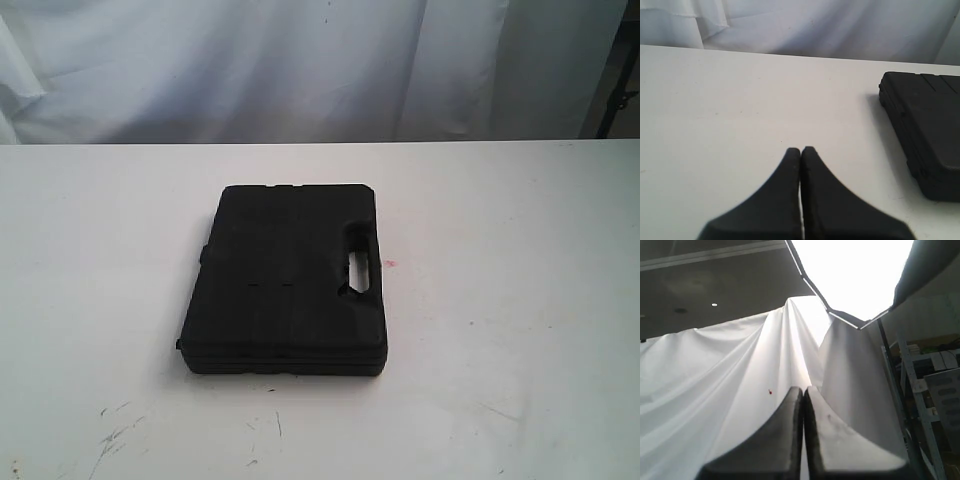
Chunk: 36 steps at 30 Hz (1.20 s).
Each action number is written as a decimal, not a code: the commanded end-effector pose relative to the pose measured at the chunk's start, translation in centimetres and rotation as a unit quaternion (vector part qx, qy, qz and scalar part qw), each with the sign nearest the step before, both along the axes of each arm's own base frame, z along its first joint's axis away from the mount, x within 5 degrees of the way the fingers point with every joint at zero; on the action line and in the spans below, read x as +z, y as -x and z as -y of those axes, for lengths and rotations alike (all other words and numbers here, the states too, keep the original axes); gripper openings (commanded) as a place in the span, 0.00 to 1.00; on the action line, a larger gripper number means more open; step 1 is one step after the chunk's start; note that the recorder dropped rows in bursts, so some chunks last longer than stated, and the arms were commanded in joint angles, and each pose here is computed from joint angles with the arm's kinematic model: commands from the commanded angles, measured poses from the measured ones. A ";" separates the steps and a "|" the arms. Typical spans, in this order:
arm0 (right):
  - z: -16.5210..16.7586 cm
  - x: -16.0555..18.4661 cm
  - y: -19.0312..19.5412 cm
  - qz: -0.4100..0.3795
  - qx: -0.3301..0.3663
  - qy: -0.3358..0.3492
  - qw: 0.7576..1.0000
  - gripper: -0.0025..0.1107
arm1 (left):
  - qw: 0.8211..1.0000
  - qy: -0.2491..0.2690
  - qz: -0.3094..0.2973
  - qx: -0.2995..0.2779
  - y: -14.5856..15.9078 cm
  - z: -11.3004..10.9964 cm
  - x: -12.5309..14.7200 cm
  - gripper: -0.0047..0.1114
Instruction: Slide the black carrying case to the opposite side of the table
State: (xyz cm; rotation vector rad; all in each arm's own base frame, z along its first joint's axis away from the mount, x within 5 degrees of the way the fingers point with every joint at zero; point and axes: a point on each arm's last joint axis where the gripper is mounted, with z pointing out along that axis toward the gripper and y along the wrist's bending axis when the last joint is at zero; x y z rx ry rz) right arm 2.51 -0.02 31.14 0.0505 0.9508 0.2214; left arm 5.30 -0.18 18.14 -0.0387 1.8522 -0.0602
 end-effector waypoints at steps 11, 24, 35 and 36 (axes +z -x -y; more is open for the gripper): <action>-0.8 5.3 -4.6 -0.216 0.017 0.029 0.976 0.02 | 1.000 0.003 0.006 -0.001 0.0 0.0 0.0 0.04; -4.6 0.2 -11.6 -0.576 0.192 0.128 0.784 0.02 | 1.000 0.003 0.006 -0.001 0.0 0.0 0.0 0.04; -5.7 -3.2 -13.4 -0.686 0.256 0.106 0.673 0.02 | 1.000 0.003 0.006 -0.001 0.0 0.0 0.0 0.04; -5.8 -3.1 -13.6 -0.681 0.257 0.100 0.678 0.02 | 1.000 0.003 0.006 -0.001 0.0 0.0 0.0 0.04</action>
